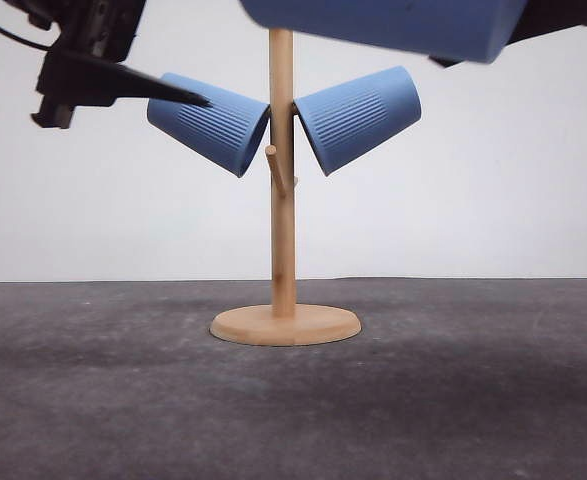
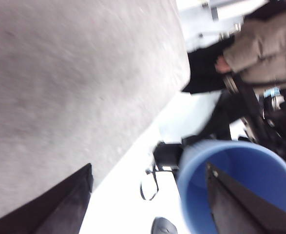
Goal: Place three cups
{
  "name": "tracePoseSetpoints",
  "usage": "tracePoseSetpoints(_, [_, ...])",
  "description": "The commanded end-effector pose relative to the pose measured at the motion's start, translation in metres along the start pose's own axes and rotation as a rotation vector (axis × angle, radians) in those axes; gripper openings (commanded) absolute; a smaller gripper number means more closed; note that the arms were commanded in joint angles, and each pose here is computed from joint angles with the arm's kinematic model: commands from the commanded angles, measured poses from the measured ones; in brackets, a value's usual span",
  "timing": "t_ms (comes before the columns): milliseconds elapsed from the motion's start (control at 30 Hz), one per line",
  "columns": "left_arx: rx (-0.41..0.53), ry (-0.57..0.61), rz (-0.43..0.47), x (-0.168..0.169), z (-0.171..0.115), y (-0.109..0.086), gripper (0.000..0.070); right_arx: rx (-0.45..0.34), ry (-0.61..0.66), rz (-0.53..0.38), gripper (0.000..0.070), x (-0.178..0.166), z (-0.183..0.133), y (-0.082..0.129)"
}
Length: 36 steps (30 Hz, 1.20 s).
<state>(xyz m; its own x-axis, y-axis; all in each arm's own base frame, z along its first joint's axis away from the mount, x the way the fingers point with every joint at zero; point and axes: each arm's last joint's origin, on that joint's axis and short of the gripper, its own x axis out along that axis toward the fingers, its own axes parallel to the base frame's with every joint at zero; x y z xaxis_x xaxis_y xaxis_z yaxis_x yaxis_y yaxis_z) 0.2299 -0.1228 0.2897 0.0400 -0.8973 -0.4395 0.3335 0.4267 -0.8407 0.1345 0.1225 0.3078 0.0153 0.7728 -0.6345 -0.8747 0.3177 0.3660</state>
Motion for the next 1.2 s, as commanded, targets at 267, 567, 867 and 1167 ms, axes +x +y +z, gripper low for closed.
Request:
tracePoseSetpoints(267, [0.029, -0.050, 0.038, -0.021, 0.006, 0.010, 0.0444, 0.189, -0.041, 0.182, 0.0358, 0.018, -0.023, -0.018])
tracePoseSetpoints(567, [0.018, -0.074, 0.052, -0.029, 0.008, 0.015, 0.0444, 0.469, -0.083, 0.247, 0.0358, 0.049, -0.056, -0.041])
tracePoseSetpoints(867, [0.028, -0.079, 0.055, -0.030, 0.008, 0.016, 0.0443, 0.848, -0.181, 0.291, 0.0357, 0.051, -0.041, -0.047])
tracePoseSetpoints(1167, [0.051, -0.086, 0.060, -0.032, 0.009, 0.017, 0.0443, 1.195, -0.227, 0.429, 0.0334, 0.063, -0.018, -0.060])
